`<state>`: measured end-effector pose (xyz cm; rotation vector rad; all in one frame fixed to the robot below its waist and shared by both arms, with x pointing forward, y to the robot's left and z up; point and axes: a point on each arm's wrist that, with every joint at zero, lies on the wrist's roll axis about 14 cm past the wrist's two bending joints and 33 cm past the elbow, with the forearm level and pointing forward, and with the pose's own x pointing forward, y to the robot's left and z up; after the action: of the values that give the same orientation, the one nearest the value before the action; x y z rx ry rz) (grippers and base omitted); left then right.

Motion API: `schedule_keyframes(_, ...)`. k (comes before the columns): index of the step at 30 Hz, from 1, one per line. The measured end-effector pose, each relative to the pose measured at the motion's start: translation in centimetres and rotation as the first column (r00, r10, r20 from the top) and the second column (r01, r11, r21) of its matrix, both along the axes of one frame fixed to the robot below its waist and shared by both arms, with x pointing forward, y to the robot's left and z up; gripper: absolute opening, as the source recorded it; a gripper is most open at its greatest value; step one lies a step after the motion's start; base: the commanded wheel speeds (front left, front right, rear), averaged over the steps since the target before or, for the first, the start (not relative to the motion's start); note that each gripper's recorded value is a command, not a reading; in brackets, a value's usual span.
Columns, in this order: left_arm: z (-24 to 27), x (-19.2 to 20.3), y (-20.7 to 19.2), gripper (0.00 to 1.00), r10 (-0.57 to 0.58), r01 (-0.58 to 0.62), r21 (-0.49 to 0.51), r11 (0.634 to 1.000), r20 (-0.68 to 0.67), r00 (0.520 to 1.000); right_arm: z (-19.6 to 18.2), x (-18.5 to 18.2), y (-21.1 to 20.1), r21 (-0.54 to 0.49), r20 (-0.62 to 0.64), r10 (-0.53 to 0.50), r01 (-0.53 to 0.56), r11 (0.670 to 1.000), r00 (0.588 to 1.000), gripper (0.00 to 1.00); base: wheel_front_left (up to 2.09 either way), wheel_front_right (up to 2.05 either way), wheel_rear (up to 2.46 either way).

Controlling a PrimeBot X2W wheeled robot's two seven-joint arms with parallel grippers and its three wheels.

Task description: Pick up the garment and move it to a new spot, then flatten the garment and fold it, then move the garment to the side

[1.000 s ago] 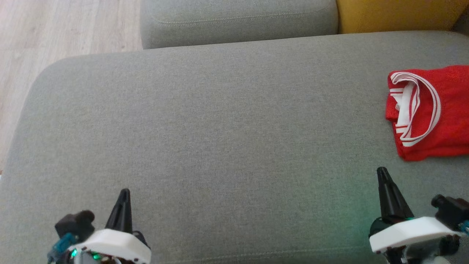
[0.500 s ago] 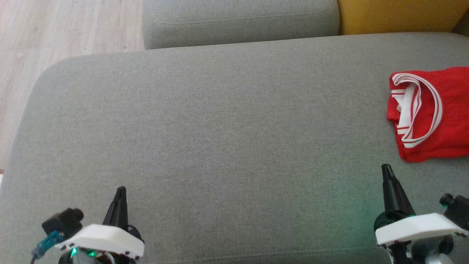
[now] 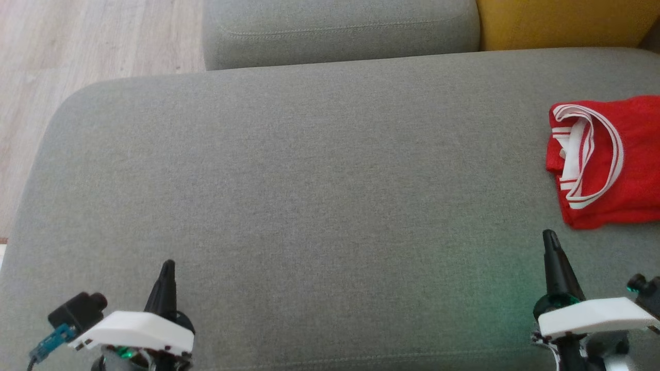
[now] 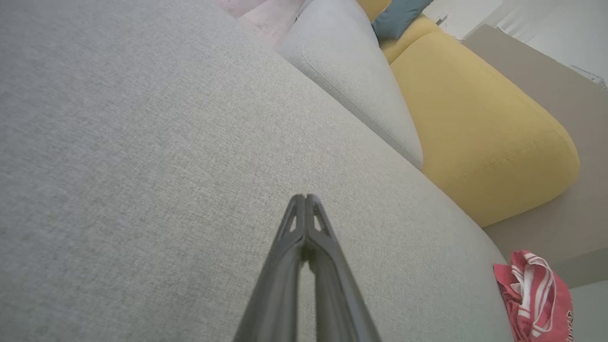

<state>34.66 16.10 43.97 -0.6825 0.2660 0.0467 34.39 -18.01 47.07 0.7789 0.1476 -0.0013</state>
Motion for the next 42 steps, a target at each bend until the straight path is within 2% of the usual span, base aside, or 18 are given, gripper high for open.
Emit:
schedule_keyframes(11, 0.2, 0.4, 0.4, 0.00, 0.028, -0.029, -0.130, 0.991, -0.007, 1.000, 0.1, 0.4, -0.4, 0.121, 0.002, -0.028, 0.028, 0.992, 1.000, 0.00, 0.00, 0.00, 0.00)
schedule_keyframes(24, 0.6, 0.9, 0.6, 0.00, 0.060, -0.061, -0.276, 0.959, -0.013, 0.998, 0.2, 1.0, -0.8, 0.252, -0.003, -0.053, 0.053, 0.966, 0.999, 0.00, 0.00, 0.00, 0.00)
schedule_keyframes(42, 1.3, 1.4, 1.5, 0.00, 0.115, -0.104, -0.477, 0.873, -0.007, 0.993, 0.4, 1.8, -1.3, 0.437, -0.011, -0.094, 0.089, 0.895, 0.996, 0.00, 0.00, 0.00, 0.00)
